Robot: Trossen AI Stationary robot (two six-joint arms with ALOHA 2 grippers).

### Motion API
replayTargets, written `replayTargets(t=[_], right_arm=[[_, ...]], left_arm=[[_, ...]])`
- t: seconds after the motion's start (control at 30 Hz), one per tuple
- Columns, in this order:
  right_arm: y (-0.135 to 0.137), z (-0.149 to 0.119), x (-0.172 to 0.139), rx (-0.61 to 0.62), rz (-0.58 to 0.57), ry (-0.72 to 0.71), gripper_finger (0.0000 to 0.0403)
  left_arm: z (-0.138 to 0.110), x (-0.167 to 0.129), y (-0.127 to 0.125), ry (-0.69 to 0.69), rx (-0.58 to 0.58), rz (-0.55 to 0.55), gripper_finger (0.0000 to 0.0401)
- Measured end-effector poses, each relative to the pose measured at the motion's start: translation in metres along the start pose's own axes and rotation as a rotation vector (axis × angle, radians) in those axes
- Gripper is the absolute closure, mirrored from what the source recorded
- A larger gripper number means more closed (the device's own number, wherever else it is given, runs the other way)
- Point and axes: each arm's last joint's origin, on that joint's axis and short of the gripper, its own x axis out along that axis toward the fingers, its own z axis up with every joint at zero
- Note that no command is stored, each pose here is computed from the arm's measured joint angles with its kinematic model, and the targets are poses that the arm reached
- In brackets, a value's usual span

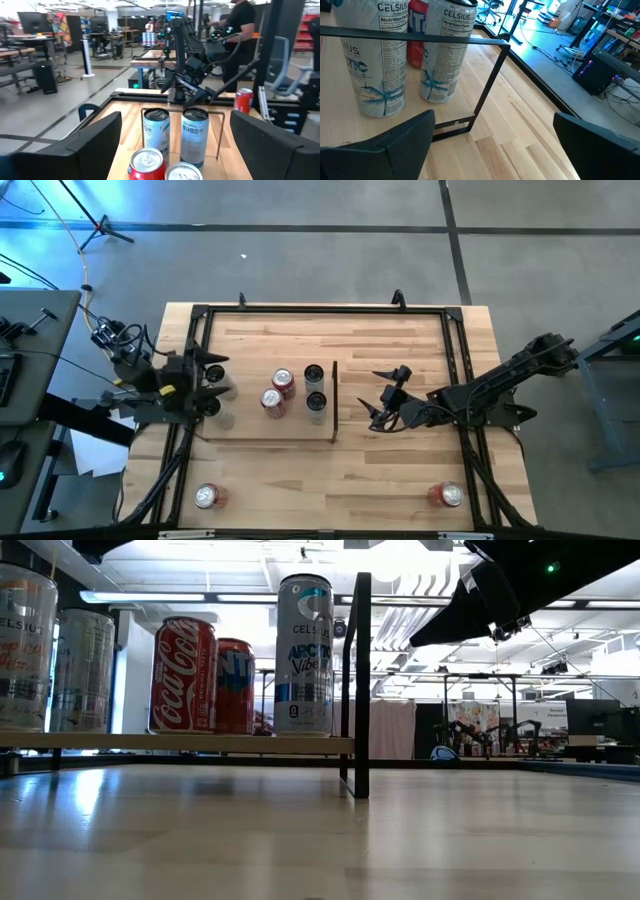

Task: Place canned beverage on shelf
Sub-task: Put the right red white soda can on the shelf

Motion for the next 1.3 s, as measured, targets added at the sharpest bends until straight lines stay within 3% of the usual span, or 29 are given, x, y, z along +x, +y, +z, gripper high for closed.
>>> replayTargets(t=[0.27, 0.5, 0.7, 0.97, 1.13, 1.3], right_arm=[[0.000, 0.000, 0.000, 0.000, 0.000, 0.000, 0.0009], [0.000, 0.000, 0.000, 0.000, 0.000, 0.000, 0.0009], [0.000, 0.000, 0.000, 0.000, 0.000, 0.000, 0.0009], [0.000, 0.000, 0.000, 0.000, 0.000, 0.000, 0.0009], [0.000, 0.000, 0.000, 0.000, 0.000, 0.000, 0.0009], [0.000, 0.000, 0.000, 0.000, 0.000, 0.000, 0.0009]], left_arm=[[-0.001, 0.018, -0.021, 0.030, 0.013, 0.024, 0.0055], [-0.003, 0.021, -0.024, 0.049, 0.001, 0.025, 0.0055], [-0.029, 0.034, -0.015, 0.036, -0.009, 0.010, 0.0055], [-0.073, 0.046, 0.011, 0.025, -0.153, -0.081, 0.0055], [-0.073, 0.049, 0.023, -0.049, -0.183, -0.110, 0.0055], [-0.058, 0.048, 0.025, -0.204, -0.122, -0.189, 0.0055]])
